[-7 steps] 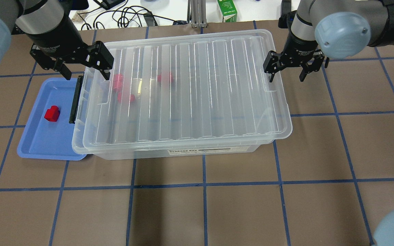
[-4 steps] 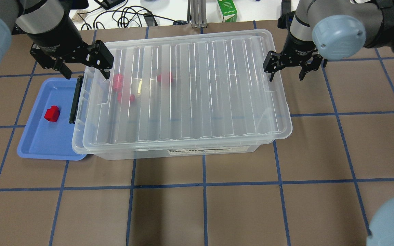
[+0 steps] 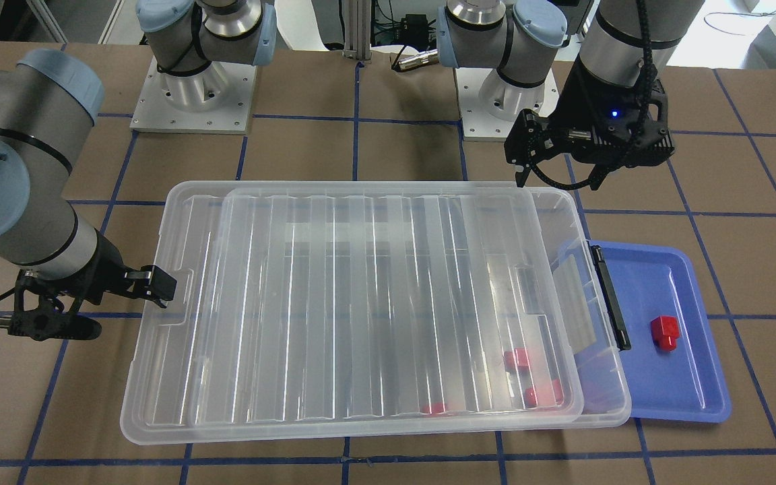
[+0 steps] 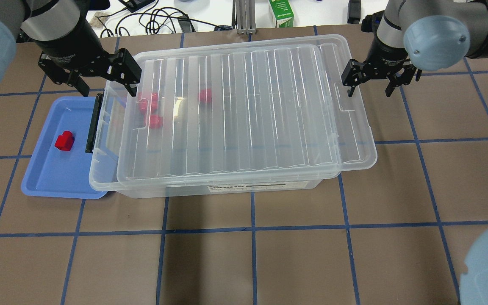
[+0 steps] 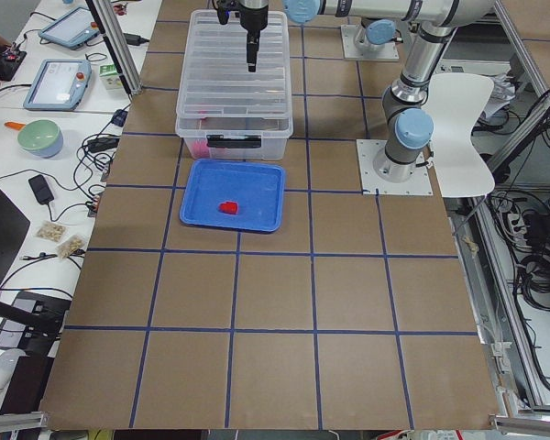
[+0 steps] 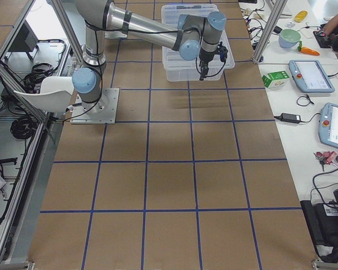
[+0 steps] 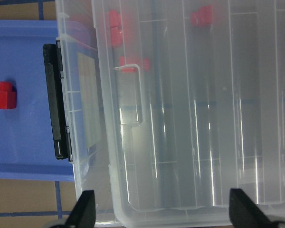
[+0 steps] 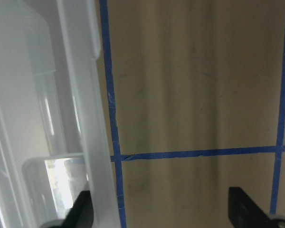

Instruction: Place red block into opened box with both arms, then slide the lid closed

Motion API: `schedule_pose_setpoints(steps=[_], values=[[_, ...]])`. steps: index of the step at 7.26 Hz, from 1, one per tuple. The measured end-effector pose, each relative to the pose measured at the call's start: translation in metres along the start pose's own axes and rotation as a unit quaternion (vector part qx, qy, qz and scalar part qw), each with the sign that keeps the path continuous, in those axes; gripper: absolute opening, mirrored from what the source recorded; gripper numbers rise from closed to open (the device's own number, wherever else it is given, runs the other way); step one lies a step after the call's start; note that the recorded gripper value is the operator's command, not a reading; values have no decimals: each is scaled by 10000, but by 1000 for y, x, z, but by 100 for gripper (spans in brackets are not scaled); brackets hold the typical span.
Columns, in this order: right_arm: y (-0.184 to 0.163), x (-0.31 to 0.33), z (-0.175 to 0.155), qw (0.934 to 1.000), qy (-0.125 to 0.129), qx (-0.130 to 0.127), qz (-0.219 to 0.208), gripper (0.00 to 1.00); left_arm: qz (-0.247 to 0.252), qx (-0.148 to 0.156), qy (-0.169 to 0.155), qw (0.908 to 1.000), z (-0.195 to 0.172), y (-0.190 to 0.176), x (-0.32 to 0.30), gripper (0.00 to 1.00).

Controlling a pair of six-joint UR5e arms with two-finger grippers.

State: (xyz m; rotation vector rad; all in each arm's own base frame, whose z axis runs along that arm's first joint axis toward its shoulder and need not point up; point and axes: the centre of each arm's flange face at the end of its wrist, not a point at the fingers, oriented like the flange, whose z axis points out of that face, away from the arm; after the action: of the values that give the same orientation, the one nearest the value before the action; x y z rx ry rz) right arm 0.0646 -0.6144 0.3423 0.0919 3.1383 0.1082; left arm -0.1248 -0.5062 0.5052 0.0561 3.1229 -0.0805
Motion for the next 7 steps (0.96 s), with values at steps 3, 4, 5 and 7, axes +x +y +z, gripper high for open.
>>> schedule_pose_setpoints(steps=[3, 4, 5, 7], values=[[-5, 40, -1, 9997, -25, 0, 263, 100, -8, 8, -3, 10000, 0, -1, -1, 100], [-6, 46, -2, 9998, -22, 18, 189, 100, -9, 5, -11, 10000, 0, -1, -3, 100], [-7, 53, -3, 9999, -18, 36, 121, 100, -13, -2, -19, 10000, 1, -3, -10, 100], [-9, 76, -5, 9999, -32, 54, 160, 100, 6, -70, 66, 10000, 12, -17, -78, 100]])
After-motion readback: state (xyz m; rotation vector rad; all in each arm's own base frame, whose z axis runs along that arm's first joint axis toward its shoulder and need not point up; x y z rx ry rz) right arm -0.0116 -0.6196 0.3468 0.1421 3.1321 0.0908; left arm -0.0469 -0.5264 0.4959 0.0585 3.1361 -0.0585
